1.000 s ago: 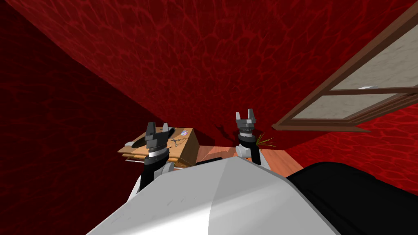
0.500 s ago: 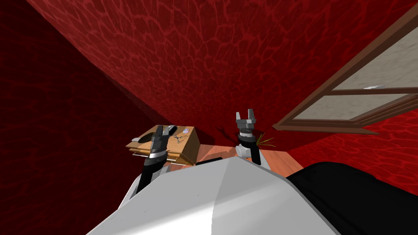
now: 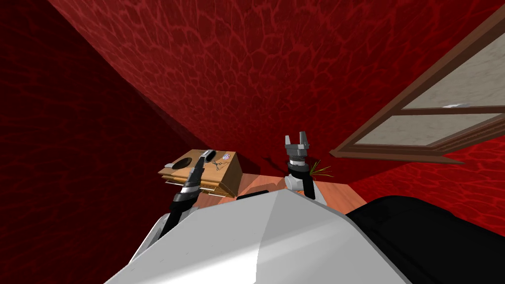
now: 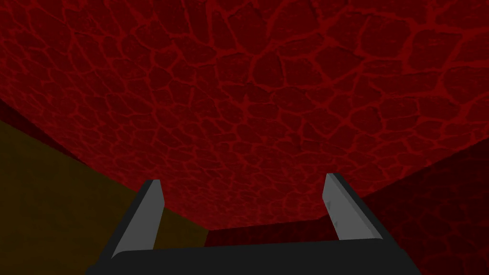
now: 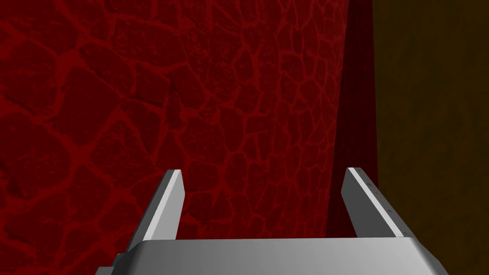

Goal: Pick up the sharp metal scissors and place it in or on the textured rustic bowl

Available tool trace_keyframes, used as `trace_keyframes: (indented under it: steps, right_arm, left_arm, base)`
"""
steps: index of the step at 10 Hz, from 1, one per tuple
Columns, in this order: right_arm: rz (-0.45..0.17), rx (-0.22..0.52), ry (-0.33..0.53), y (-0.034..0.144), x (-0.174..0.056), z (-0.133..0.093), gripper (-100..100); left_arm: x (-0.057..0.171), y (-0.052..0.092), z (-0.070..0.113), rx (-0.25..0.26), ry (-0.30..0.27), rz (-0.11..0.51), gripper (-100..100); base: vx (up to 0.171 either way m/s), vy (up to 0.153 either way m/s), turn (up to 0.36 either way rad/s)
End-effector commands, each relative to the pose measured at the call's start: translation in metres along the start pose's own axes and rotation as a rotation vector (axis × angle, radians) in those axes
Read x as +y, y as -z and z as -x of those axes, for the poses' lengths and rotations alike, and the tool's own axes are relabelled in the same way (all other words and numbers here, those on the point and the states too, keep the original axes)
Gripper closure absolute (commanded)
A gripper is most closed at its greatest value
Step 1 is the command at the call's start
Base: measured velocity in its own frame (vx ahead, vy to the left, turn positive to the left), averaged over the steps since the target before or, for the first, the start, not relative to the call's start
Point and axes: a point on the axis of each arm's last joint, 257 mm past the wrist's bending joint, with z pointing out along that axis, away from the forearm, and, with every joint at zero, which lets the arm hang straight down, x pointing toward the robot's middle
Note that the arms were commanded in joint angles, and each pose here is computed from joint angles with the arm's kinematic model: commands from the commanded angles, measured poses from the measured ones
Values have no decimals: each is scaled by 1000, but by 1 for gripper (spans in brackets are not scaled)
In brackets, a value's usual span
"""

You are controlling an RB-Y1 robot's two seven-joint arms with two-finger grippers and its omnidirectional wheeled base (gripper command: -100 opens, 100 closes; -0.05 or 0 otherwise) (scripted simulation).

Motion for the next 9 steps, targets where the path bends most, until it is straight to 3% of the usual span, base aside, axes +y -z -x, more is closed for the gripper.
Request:
trace_keyframes:
  steps: [1,4,5,9]
  right_arm:
    - [0,0,0,0,0,0,0]
    - [0,0,0,0,0,0,0]
    - [0,0,0,0,0,0,0]
    - [0,0,0,0,0,0,0]
  left_arm:
    - [22,6,-4,50,-71,46,-100]
    - [63,23,-14,148,-196,125,-100]
    - [63,23,-14,148,-196,125,-100]
    - [116,49,-27,290,-354,218,-100]
  base:
    - [-21,4,22]
    - [-9,8,0]
    - [1,6,-3]
    - [16,8,-29]
